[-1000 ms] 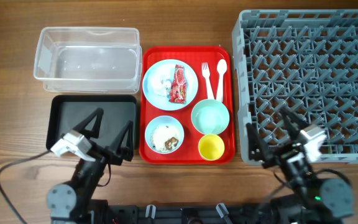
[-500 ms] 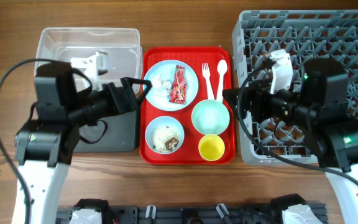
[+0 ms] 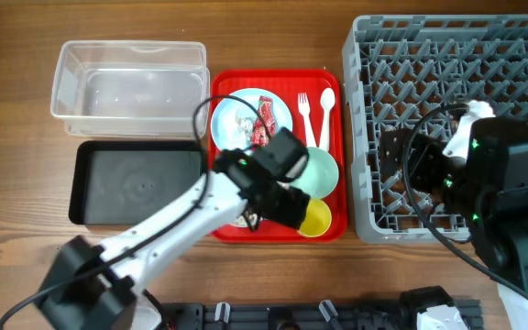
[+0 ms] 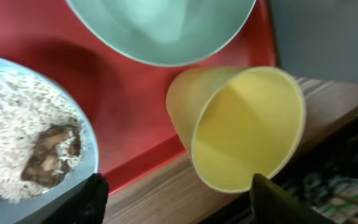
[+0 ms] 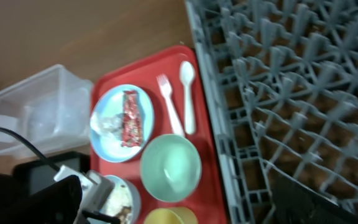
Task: Sort waste into correct bins and load items into the dishwasher rack
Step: 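Grasp the yellow cup on the red tray with the right gripper, then carry the yellow cup into the grey dish rack and release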
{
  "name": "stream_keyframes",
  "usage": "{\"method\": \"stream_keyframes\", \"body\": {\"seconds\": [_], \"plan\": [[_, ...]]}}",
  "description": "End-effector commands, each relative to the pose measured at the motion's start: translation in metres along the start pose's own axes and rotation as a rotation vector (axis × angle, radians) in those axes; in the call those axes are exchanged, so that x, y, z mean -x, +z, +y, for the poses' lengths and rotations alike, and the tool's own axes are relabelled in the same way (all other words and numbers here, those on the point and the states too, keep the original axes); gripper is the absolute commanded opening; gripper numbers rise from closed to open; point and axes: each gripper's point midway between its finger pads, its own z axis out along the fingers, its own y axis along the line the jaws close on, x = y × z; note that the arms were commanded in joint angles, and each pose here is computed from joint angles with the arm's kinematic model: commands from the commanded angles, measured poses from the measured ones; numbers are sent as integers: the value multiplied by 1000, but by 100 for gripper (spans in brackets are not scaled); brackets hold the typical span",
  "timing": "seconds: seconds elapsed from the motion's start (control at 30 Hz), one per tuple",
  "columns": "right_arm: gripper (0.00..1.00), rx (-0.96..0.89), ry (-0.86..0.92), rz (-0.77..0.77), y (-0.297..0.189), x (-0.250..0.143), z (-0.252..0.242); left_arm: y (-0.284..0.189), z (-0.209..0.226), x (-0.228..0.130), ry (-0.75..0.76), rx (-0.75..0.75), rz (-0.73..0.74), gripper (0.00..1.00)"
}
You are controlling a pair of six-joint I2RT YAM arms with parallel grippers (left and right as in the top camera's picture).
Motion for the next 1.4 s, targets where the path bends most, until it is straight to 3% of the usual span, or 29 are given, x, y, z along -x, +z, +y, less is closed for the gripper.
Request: {"method": "stream_keyframes", "body": {"seconds": [0.0, 0.07, 0.1, 0.17, 0.2, 0.33, 0.43, 0.53, 0.57, 0.6, 0.67, 0.8, 0.9, 1.0, 1.17, 1.23, 1.27, 1.3, 1.37], "plan": [[99, -41, 16, -46, -7, 10, -6, 19, 3, -1, 53, 94, 8, 71], [100, -36, 16, -52, -7, 11, -5, 28, -1, 4, 66, 91, -1, 62], [99, -36, 16, -53, -7, 11, -5, 30, -1, 6, 67, 89, -5, 51], [100, -37, 15, -51, -7, 11, -5, 30, -2, 9, 67, 84, -16, 15], [100, -37, 15, -52, -7, 11, -5, 29, -2, 10, 68, 83, -22, 4], [100, -36, -10, -55, -7, 12, -5, 21, 4, 11, 37, 71, -17, 4], [100, -36, -11, -55, -7, 12, -4, -7, -10, 11, -3, -81, 6, 4], [100, -12, -48, -49, -7, 12, 0, -54, -12, 23, -34, -226, -61, 4], [100, 47, -117, -38, -7, 10, 11, -70, -12, 28, -38, -271, -98, 4], [100, 242, -311, -7, -12, 1, 45, -101, -8, 39, -66, -359, -174, 4], [99, 491, -486, 0, -27, -10, 83, -144, -7, 54, -75, -532, -285, 4], [95, 775, -523, 28, -45, -17, 125, -224, -4, 60, -21, -916, -403, 4], [92, 919, -542, 108, -45, -29, 145, -245, -10, 51, 22, -1053, -383, 4], [87, 1183, -638, 154, -60, -44, 175, -255, -18, 45, 77, -1123, -372, 4], [85, 1258, -667, 135, -64, -42, 195, -255, -18, 45, 80, -1122, -374, 4], [75, 1277, -667, 127, -68, -40, 199, -255, -18, 45, 81, -1122, -374, 4], [62, 1280, -659, 132, -68, -40, 199, -255, -18, 45, 81, -1122, -374, 4], [55, 1296, -662, 140, -71, -42, 199, -255, -18, 45, 81, -1121, -375, 4], [56, 1303, -666, 149, -72, -45, 201, -254, -17, 46, 79, -1111, -380, 4]]}}
